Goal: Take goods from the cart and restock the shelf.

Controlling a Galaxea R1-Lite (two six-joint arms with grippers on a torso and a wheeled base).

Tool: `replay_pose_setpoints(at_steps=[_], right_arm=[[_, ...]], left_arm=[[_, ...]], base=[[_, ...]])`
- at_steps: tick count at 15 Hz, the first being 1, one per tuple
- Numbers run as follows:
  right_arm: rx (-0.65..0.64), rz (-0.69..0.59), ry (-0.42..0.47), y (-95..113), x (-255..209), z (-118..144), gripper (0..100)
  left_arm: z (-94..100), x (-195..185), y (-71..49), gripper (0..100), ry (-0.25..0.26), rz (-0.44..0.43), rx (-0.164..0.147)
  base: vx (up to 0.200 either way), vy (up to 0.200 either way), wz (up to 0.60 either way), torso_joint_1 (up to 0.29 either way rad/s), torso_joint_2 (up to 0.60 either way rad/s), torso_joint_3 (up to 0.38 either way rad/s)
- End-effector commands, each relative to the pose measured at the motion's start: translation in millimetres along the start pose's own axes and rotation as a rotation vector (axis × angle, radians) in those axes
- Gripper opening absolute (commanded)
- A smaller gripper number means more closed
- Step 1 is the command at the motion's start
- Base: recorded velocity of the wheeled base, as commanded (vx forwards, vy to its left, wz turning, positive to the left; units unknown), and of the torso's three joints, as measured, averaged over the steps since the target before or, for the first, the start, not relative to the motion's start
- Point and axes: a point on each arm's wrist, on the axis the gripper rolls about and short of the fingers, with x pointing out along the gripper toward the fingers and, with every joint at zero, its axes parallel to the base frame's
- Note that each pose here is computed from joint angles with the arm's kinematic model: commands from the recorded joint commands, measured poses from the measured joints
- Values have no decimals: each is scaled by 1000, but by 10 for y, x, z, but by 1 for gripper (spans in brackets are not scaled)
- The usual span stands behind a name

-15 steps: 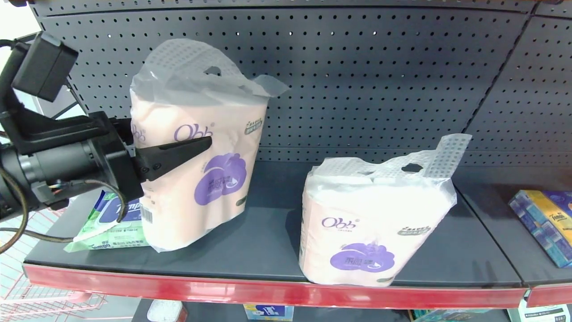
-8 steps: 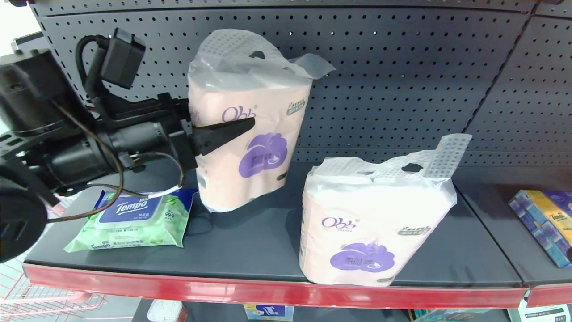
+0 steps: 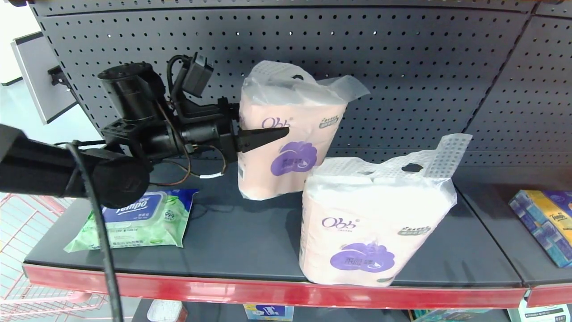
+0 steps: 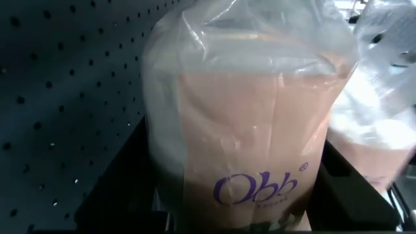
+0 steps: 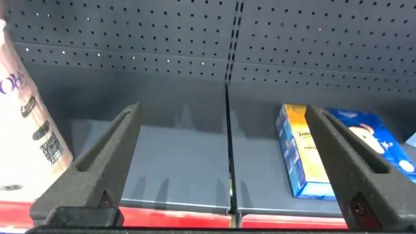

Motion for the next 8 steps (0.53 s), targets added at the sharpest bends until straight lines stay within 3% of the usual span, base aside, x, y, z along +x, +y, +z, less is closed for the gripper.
replay_pose_setpoints(at_steps=[1, 4, 8], right_arm=[[1, 2, 3, -4, 15, 10, 100], [3, 5, 12, -14, 46, 26, 100], [6, 6, 22, -37, 118, 86, 100]], left_arm=[[-310, 145, 202, 0, 6, -14, -31], [-449, 255, 224, 0, -36, -95, -58], [-604, 423, 189, 0, -70, -140, -99]], base=[[0, 0, 0, 0, 0, 0], [0, 0, 0, 0, 0, 0], [0, 0, 0, 0, 0, 0]])
